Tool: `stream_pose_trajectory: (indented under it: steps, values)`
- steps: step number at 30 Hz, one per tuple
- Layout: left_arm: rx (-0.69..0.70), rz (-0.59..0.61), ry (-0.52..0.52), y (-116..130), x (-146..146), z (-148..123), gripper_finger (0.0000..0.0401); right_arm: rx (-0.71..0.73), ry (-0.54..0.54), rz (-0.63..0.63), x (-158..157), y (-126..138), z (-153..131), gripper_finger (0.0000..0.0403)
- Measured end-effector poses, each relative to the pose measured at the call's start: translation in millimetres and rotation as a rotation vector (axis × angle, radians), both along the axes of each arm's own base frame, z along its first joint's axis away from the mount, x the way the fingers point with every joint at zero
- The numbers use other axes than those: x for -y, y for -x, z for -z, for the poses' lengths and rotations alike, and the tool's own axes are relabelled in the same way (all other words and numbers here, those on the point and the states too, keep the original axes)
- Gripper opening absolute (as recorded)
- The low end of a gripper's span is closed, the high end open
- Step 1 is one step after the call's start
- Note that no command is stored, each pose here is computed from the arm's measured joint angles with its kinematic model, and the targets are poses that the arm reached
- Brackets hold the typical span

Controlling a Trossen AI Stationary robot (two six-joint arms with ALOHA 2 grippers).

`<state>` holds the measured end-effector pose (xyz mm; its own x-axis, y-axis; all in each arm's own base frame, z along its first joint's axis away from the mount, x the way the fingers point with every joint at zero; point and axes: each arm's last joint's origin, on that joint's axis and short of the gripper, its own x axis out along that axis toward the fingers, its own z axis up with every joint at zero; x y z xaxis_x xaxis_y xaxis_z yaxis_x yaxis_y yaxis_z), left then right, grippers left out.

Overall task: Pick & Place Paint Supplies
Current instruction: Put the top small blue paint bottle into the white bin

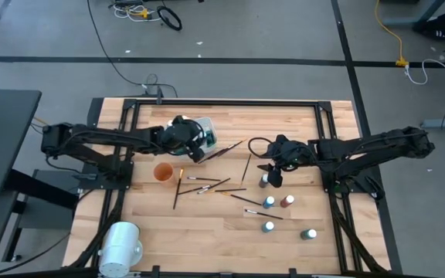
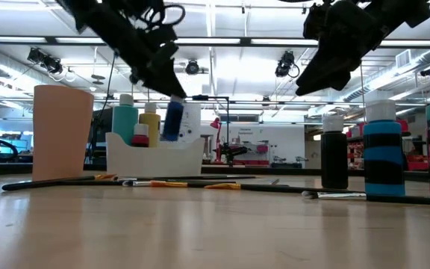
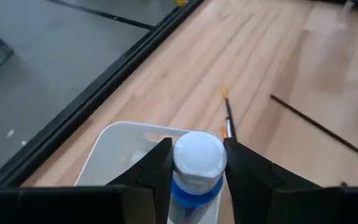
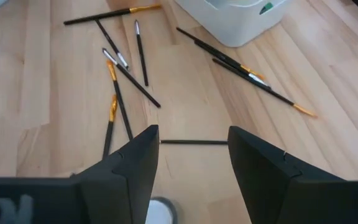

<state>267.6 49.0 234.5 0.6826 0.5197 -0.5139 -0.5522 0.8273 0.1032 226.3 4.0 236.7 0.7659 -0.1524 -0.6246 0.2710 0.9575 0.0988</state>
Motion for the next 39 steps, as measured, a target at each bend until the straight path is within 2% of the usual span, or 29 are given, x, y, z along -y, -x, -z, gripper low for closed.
stream_pose_trajectory:
  steps: [7,11,19,22,25,29,33,36,39]
  values:
    - [0.045,-0.085,0.025,10.8,-3.9,22.4,0.0128,0.017,0.006,-0.005,-0.1,-2.4,-0.5,0.0196]
    - [0.059,-0.129,0.028,11.7,-2.7,23.0,0.0129,0.039,0.022,-0.018,-0.2,-5.0,-1.7,0.0196]
    - [0.057,-0.128,0.051,10.9,5.2,24.9,0.0128,0.067,0.037,-0.029,-0.3,-6.7,-4.1,0.0196]
    - [0.042,-0.117,0.022,10.4,8.6,25.2,0.0128,0.098,0.050,-0.012,0.3,-8.3,-6.3,0.0196]
    - [-0.009,-0.108,-0.066,8.9,8.1,21.6,0.0134,0.150,0.081,0.004,1.0,-11.9,-10.3,0.0196]
    - [0.080,-0.118,-0.129,-1.5,5.9,-10.5,0.0132,0.197,0.101,-0.022,0.5,-18.0,-12.1,0.0196]
    - [0.128,-0.114,-0.096,-7.6,12.4,-20.1,0.0128,0.203,0.125,-0.046,0.1,-23.3,-9.5,0.0196]
    - [0.202,-0.192,-0.028,-7.4,19.4,-19.2,0.0128,0.192,0.138,-0.054,0.1,-26.1,-6.2,0.0196]
    - [0.212,-0.281,0.006,-9.7,29.8,-7.0,0.0128,0.178,0.138,-0.055,0.0,-27.8,-3.1,0.0196]
